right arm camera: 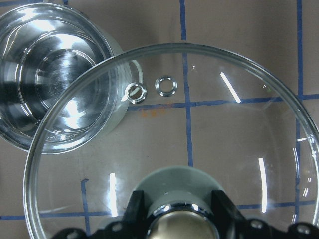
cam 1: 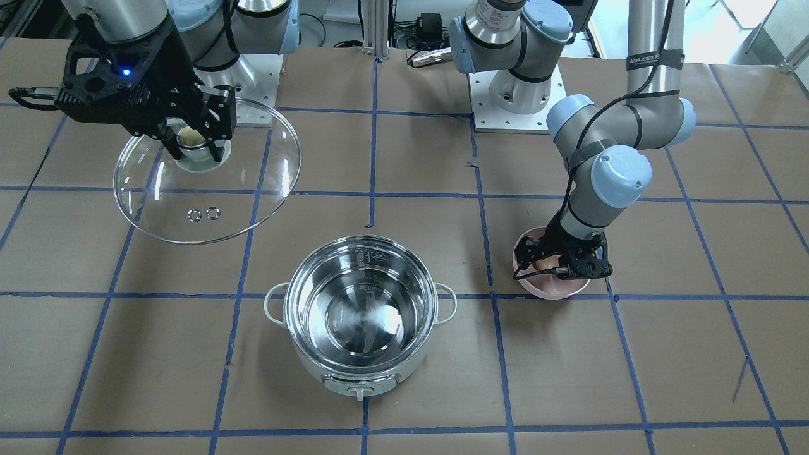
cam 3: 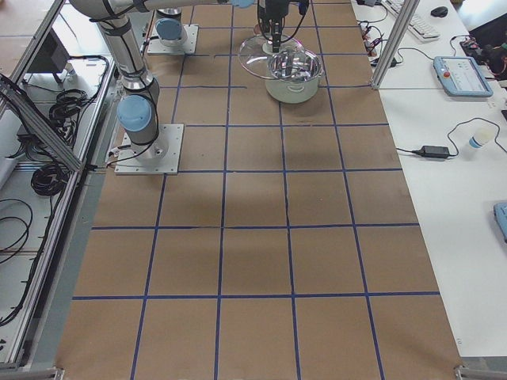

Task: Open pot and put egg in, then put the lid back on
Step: 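Lower the left gripper into the pink bowl around the egg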

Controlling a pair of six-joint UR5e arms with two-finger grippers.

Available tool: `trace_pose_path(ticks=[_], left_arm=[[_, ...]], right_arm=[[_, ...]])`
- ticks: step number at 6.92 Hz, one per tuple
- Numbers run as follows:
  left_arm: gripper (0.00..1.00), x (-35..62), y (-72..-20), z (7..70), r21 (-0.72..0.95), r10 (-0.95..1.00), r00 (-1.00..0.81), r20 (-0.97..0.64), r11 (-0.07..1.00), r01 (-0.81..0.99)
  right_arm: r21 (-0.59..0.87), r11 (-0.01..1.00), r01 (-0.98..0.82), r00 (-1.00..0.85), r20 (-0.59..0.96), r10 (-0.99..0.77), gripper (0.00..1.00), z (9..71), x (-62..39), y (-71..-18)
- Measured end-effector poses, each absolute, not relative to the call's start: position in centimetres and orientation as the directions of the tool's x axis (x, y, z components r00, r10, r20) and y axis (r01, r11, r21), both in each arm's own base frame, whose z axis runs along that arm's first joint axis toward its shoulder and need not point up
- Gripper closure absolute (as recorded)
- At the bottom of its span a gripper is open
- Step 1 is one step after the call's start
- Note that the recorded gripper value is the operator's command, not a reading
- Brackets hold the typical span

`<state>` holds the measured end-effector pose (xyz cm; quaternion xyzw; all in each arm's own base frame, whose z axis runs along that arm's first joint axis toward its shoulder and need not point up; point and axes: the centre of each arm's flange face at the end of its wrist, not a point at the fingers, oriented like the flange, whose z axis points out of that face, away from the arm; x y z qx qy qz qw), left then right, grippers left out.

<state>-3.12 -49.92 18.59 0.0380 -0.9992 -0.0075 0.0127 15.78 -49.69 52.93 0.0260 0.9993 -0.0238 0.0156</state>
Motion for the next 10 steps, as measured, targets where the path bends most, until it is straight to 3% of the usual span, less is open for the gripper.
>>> trace_pose_path(ticks=[2, 4, 7, 10], left_arm=[[0.54, -3.1, -49.9, 18.5, 0.02, -0.078, -0.997, 0.024, 0.997, -0.077], [0.74, -3.1, -49.8, 18.5, 0.023, -0.081, -0.996, 0.024, 0.997, -0.08], [0.82, -3.2, -49.7, 18.4, 0.035, -0.085, -0.996, 0.026, 0.996, -0.084], [0.82, -3.1, -49.8, 20.2, 0.039, -0.083, -0.996, 0.026, 0.996, -0.082]], right_arm=[[-0.048, 0.997, 0.053, -0.998, -0.033, 0.051, 0.97, 52.9, 15.8, -49.7], [-0.048, 0.997, 0.053, -0.998, -0.033, 0.052, 0.97, 52.9, 15.8, -49.7], [-0.046, 0.998, 0.053, -0.998, -0.032, 0.051, 0.97, 52.9, 15.7, -49.7], [-0.046, 0.998, 0.052, -0.998, -0.032, 0.051, 0.97, 52.9, 15.7, -49.8]])
